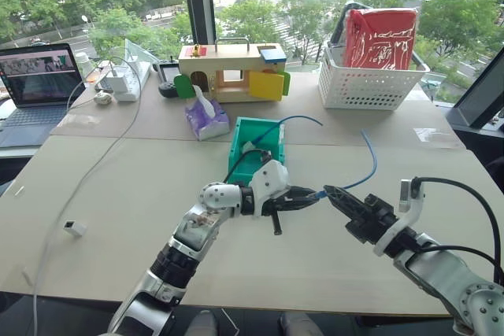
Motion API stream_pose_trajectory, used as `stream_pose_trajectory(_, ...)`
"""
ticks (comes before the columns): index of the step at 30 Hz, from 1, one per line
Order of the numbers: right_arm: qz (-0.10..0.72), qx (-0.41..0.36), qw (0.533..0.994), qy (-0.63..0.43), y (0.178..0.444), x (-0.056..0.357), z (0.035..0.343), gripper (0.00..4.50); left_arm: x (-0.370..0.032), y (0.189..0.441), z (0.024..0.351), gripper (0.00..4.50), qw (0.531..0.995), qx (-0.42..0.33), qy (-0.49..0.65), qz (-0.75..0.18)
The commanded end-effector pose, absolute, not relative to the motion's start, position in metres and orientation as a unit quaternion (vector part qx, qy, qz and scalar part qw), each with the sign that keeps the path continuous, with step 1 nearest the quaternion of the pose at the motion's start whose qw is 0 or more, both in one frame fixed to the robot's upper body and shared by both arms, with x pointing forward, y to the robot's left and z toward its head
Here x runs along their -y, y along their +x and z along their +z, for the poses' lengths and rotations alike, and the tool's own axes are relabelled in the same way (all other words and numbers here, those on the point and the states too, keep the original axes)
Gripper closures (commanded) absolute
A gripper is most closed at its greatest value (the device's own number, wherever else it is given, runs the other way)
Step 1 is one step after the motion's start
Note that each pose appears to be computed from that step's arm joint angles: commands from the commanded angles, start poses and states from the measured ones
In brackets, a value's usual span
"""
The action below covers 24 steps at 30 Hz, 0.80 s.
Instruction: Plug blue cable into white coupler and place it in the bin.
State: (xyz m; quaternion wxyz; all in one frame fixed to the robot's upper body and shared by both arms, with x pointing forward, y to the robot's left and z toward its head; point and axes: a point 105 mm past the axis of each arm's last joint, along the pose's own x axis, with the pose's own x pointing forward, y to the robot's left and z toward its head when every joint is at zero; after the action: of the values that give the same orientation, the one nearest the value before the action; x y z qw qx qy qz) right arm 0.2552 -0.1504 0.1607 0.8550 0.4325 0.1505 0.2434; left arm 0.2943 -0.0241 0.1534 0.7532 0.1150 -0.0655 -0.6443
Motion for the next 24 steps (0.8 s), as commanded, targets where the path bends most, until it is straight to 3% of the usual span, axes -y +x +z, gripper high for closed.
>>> stream_pose_trajectory(1,0.283,-0.15,0.843,0.432,0.247,0.138,0.17,4.49,0.03,0.284,0.163,4.44,0.735,0.083,0.113,-0.663)
stream_pose_trajectory(3,0.284,-0.146,0.845,0.428,0.249,0.139,0.173,4.5,0.024,0.283,0.167,3.43,0.729,0.078,0.092,-0.674)
stream_pose_trajectory(5,0.284,-0.144,0.847,0.426,0.251,0.14,0.174,4.5,0.02,0.281,0.17,2.95,0.724,0.075,0.079,-0.681)
stream_pose_trajectory(13,0.297,-0.106,0.867,0.385,0.27,0.156,0.204,4.5,-0.036,0.311,0.192,0.07,0.763,0.098,0.138,-0.624)
stream_pose_trajectory(20,0.356,-0.082,0.855,0.369,0.29,0.14,0.235,4.5,-0.109,0.338,0.223,0.07,0.843,0.1,0.113,-0.517)
stream_pose_trajectory(24,0.39,-0.083,0.842,0.363,0.301,0.124,0.24,4.5,-0.186,0.341,0.234,0.07,0.908,0.096,0.087,-0.399)
